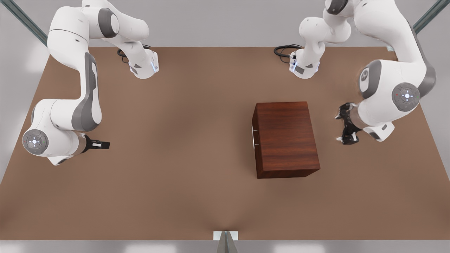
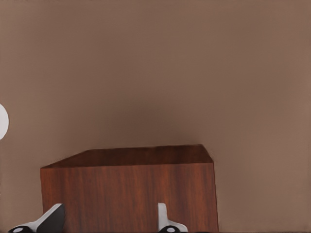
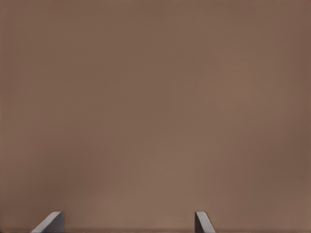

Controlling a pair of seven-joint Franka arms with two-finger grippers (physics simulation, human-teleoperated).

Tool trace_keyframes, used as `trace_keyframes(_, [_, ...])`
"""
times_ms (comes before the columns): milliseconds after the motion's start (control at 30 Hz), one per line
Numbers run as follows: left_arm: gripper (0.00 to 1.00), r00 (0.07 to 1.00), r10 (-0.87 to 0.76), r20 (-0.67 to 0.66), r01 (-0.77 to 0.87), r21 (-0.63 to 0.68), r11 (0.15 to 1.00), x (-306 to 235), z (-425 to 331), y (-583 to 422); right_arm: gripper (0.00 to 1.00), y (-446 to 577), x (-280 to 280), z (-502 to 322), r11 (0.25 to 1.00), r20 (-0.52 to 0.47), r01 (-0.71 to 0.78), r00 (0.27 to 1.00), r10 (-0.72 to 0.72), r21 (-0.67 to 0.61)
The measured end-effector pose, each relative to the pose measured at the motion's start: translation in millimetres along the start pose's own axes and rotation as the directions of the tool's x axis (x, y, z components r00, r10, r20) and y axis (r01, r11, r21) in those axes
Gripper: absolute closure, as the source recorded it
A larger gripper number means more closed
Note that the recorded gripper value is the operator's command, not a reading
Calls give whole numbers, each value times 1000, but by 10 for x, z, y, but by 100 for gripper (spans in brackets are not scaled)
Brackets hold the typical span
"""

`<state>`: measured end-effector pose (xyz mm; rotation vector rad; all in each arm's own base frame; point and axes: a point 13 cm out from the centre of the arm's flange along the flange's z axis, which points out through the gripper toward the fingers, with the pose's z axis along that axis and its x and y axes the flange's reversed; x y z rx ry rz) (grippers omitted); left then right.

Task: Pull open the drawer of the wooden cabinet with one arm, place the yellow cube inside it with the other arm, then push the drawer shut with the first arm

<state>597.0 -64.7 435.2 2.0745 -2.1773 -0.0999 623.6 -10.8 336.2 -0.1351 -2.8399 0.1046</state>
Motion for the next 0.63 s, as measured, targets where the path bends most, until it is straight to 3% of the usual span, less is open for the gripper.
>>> trace_keyframes(67, [0,992,95,-78,-94,21,995,-431,-80,-85,0,-1,-1,-1,1000,0,2,1000,-2,0])
trace_keyframes(200, [0,896,443,-20,-443,17,897,-215,-7,-123,0,-3,0,0,1000,0,6,1000,-6,1])
trace_keyframes(300, [0,788,616,4,-616,24,788,-167,-45,-153,0,-3,0,5,1000,-1,8,1000,-8,1])
trace_keyframes(633, [0,436,900,22,-900,17,436,-138,-53,-162,0,-6,-1,4,1000,-1,14,1000,-14,3])
